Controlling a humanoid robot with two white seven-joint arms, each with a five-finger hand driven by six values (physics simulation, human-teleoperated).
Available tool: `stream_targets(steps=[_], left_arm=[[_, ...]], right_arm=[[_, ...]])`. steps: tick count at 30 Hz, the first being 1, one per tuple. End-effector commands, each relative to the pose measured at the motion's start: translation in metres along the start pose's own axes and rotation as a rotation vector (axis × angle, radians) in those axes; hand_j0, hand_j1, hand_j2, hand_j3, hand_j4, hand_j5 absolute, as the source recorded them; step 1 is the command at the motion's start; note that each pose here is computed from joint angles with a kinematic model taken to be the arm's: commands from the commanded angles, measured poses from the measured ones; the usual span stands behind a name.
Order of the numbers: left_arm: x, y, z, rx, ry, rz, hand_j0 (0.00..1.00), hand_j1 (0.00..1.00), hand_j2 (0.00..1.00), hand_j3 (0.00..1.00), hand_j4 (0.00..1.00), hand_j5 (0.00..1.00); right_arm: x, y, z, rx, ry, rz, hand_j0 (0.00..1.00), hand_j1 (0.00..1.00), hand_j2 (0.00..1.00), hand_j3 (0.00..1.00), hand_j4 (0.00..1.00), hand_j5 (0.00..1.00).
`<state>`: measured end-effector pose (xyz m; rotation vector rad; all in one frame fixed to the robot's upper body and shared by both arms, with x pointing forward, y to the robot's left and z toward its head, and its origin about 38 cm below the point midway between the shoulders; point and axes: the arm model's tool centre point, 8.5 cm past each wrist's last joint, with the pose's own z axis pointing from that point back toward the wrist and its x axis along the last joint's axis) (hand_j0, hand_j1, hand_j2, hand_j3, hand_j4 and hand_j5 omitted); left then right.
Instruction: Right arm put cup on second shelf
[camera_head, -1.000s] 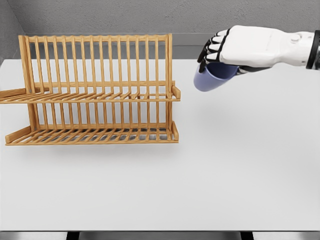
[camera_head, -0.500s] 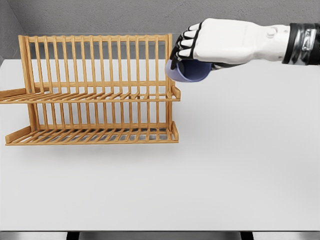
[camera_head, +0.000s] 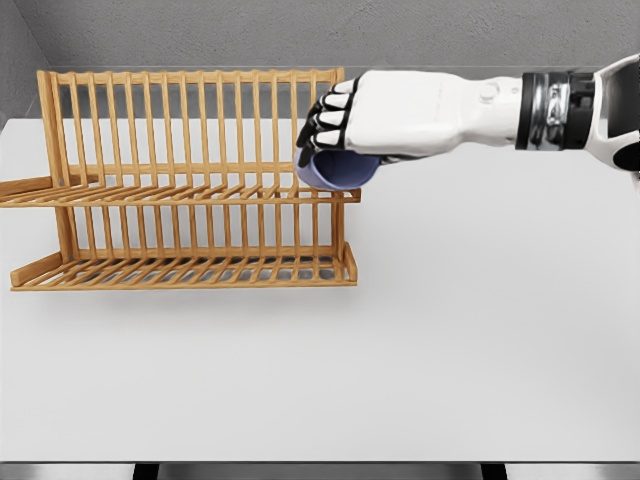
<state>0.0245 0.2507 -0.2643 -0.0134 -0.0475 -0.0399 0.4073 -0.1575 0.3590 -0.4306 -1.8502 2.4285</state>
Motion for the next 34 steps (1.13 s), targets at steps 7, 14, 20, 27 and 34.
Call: stream_targets(steps=[7,14,20,27,34], left_arm=[[0.000,0.000,0.000,0.001,0.000,0.000,1.00,1.00,1.00,1.00,1.00,1.00],[0.000,0.000,0.000,-0.001,0.000,0.000,1.00,1.00,1.00,1.00,1.00,1.00],[0.000,0.000,0.000,-0.001,0.000,-0.001,1.00,1.00,1.00,1.00,1.00,1.00],[0.000,0.000,0.000,-0.001,0.000,0.000,1.00,1.00,1.00,1.00,1.00,1.00],[0.000,0.000,0.000,-0.001,0.000,0.000,1.00,1.00,1.00,1.00,1.00,1.00]], right_arm=[[0.001,0.005,-0.006,0.021,0.001,-0.001,0.73,0.73,0.73,0.73,0.73,0.73],[0.001,0.008,-0.005,0.036,0.005,0.008,1.00,1.00,1.00,1.00,1.00,1.00],[-0.013,-0.045,0.045,-0.105,0.119,0.105,1.00,1.00,1.00,1.00,1.00,1.00],[-0.037,0.034,0.197,-0.112,0.521,-0.101,1.00,1.00,1.00,1.00,1.00,1.00],[-0.006,0.179,0.191,-0.036,0.599,-0.441,1.00,1.00,1.00,1.00,1.00,1.00]])
